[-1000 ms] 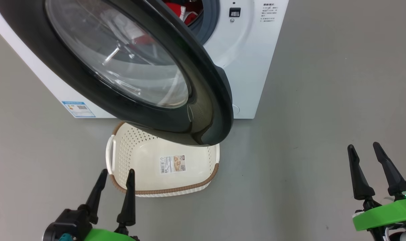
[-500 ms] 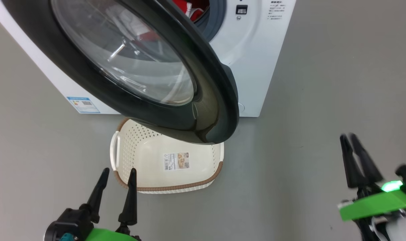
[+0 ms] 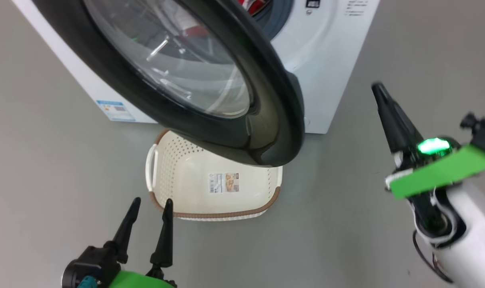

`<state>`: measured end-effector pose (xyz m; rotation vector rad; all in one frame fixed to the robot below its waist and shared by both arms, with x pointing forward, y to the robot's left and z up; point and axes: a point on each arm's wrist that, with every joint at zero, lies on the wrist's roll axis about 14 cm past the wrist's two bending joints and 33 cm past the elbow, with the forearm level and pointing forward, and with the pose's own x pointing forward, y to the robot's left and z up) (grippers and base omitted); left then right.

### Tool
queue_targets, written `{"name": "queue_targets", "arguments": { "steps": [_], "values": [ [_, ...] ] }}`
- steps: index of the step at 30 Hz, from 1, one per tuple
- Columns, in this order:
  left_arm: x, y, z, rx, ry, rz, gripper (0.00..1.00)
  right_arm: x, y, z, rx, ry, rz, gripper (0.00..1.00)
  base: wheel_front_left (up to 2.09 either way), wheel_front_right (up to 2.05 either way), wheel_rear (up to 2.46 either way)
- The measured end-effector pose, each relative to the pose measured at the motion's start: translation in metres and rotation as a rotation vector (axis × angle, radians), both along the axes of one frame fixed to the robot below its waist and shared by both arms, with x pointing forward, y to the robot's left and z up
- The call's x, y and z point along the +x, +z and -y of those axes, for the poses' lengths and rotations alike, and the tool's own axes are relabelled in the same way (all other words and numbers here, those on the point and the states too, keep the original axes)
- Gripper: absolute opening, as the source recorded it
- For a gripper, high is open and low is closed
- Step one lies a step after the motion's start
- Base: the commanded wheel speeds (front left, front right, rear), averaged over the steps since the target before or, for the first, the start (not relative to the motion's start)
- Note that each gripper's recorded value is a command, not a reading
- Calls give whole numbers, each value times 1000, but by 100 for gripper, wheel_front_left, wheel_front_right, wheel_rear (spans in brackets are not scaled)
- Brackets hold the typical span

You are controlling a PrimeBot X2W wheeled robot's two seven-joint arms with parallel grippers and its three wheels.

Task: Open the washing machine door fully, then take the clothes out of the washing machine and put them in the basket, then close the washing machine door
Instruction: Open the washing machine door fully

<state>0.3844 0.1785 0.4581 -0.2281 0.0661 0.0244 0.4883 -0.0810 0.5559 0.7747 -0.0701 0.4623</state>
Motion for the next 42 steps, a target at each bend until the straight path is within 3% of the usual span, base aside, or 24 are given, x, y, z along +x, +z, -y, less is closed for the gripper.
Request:
{"name": "queue_targets", "arguments": {
  "steps": [4, 11, 15, 20, 33, 42],
  "values": [
    [1, -1, -3, -1, 13, -5, 100, 12, 8, -24, 74, 118, -42, 0, 0, 0, 0],
    [5, -5, -6, -17, 29, -17, 100, 25, 0, -59, 115, 366, -233, 0, 0, 0, 0],
    [5, -10, -9, -14, 43, -31, 100, 30, -2, -69, 180, 458, -323, 0, 0, 0, 0],
    [4, -15, -10, -17, 49, -48, 100, 27, -22, -78, 185, 574, -455, 0, 0, 0, 0],
    [2, -7, -14, -18, 64, -28, 100, 13, -23, -97, 220, 737, -553, 0, 0, 0, 0],
    [-15, 4, -24, -22, 103, -5, 100, -24, -29, -123, 222, 834, -604, 0, 0, 0, 0]
  ]
}}
